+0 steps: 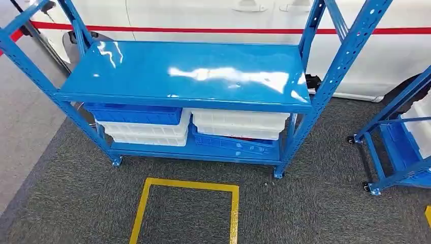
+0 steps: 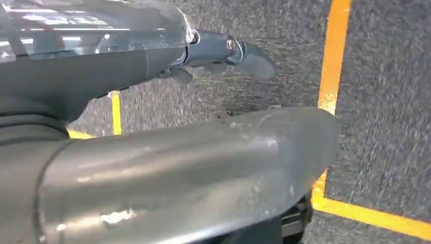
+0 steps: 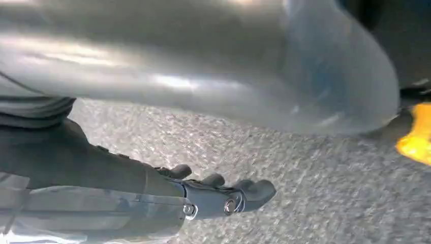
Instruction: Take the parts from the cabinet and place them on the table.
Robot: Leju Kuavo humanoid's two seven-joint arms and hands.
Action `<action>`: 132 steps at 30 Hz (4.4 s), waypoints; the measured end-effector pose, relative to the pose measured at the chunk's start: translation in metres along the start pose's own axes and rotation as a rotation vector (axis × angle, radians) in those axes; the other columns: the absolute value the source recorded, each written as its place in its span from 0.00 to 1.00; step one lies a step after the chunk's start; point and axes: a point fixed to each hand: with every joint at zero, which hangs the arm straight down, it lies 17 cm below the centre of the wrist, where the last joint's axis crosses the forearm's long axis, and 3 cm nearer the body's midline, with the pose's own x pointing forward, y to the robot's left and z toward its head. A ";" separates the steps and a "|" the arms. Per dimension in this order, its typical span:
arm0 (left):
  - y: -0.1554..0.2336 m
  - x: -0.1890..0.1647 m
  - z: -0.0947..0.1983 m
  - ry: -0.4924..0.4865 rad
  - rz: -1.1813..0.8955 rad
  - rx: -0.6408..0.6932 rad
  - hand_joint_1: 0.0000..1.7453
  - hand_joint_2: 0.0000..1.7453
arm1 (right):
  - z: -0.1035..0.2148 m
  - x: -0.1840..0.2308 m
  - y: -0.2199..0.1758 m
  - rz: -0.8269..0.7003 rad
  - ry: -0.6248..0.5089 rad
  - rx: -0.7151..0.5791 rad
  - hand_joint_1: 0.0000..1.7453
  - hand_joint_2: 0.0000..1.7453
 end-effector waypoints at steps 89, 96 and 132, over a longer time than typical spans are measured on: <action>-0.008 -0.012 0.001 0.060 -0.047 0.009 0.00 1.00 | 0.001 -0.002 0.007 0.020 0.007 0.020 0.00 1.00; -0.004 -0.014 0.001 0.070 -0.063 0.020 0.00 1.00 | 0.002 0.003 0.009 0.027 0.002 0.034 0.00 1.00; 0.010 -0.061 0.013 0.210 -0.140 0.039 0.00 1.00 | -0.003 -0.004 -0.022 -0.069 -0.011 0.023 0.00 1.00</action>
